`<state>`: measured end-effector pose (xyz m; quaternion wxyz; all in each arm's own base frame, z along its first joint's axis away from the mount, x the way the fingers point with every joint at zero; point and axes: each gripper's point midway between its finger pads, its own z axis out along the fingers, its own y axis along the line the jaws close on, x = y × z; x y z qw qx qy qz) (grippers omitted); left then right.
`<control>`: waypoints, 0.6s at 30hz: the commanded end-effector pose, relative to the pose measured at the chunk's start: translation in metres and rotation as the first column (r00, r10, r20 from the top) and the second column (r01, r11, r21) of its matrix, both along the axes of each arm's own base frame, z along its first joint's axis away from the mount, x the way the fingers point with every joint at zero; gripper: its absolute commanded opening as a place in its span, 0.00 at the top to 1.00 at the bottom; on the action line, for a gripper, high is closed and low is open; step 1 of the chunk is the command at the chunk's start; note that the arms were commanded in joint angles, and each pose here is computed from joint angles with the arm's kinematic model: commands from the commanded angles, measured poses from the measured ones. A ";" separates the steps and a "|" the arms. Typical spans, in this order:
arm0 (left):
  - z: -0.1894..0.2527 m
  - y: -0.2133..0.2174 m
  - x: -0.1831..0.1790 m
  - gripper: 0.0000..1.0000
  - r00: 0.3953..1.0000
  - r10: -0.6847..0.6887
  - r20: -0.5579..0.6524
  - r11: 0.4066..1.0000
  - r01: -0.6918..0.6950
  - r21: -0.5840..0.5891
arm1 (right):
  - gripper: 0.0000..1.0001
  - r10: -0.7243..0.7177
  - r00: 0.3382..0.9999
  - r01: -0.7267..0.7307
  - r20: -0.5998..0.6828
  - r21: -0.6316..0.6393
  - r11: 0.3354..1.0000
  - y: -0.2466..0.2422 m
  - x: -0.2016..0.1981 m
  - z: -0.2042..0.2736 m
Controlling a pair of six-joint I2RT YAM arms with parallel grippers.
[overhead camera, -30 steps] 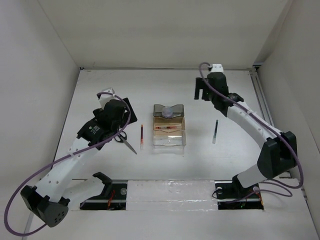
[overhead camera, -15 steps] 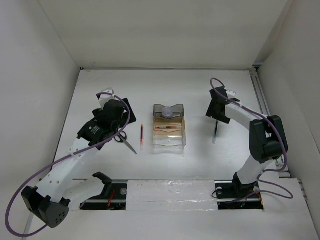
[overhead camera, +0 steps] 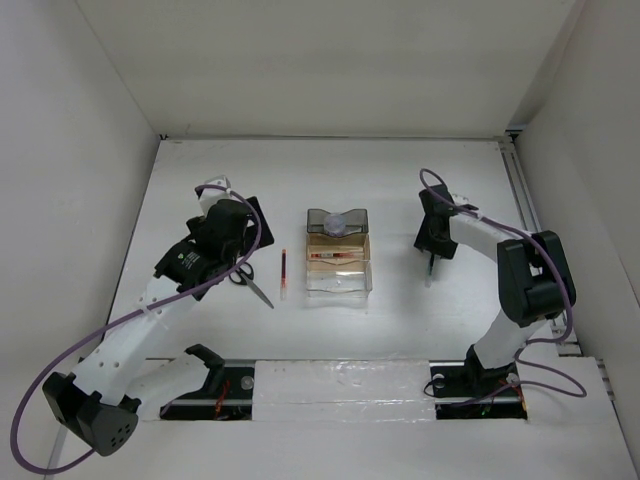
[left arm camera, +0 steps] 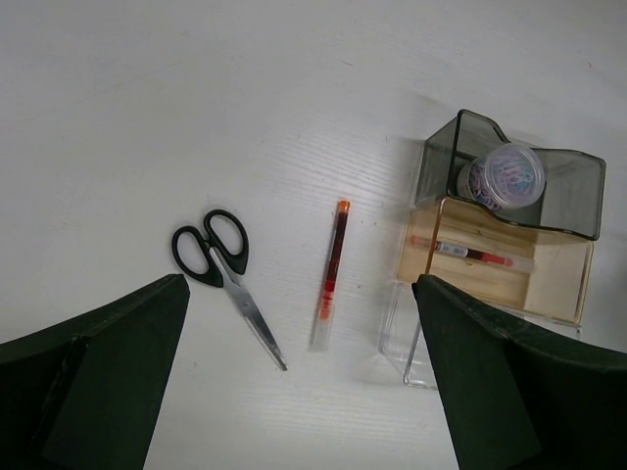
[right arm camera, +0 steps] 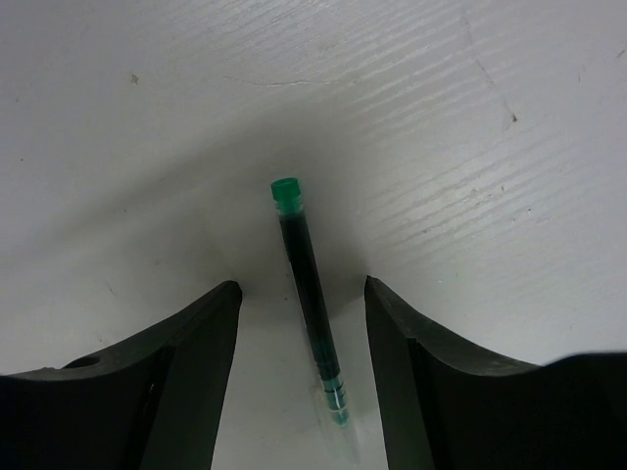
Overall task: Sort the stationery into containers
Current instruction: Pick up the pen from the center of the board.
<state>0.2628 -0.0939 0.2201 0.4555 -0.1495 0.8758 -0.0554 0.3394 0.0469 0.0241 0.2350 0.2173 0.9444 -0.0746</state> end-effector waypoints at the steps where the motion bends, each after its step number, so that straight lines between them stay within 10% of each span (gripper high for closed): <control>1: 0.011 -0.001 0.001 0.00 0.999 -0.017 0.045 1.000 0.018 -0.023 | 0.41 0.016 0.999 -0.017 0.027 0.026 1.000 0.003 0.003 0.010; 5: 0.014 -0.001 -0.001 0.00 0.998 -0.017 0.056 0.999 0.018 -0.029 | 0.54 0.057 0.998 -0.056 -0.002 0.035 0.998 -0.001 0.005 0.008; 6: 0.018 0.000 -0.002 0.00 0.998 -0.016 0.068 0.999 0.019 -0.036 | 0.79 0.052 0.998 -0.051 -0.019 0.046 0.998 -0.002 0.005 0.006; 8: 0.021 0.001 -0.003 0.00 0.997 -0.016 0.078 0.999 0.019 -0.042 | 1.00 0.044 0.999 -0.042 -0.027 0.088 0.995 -0.006 0.005 0.005; 18: 0.024 0.006 -0.004 0.00 0.996 -0.004 0.092 1.000 0.007 -0.029 | 1.00 0.278 0.947 -0.307 0.160 0.194 0.932 0.052 0.026 0.044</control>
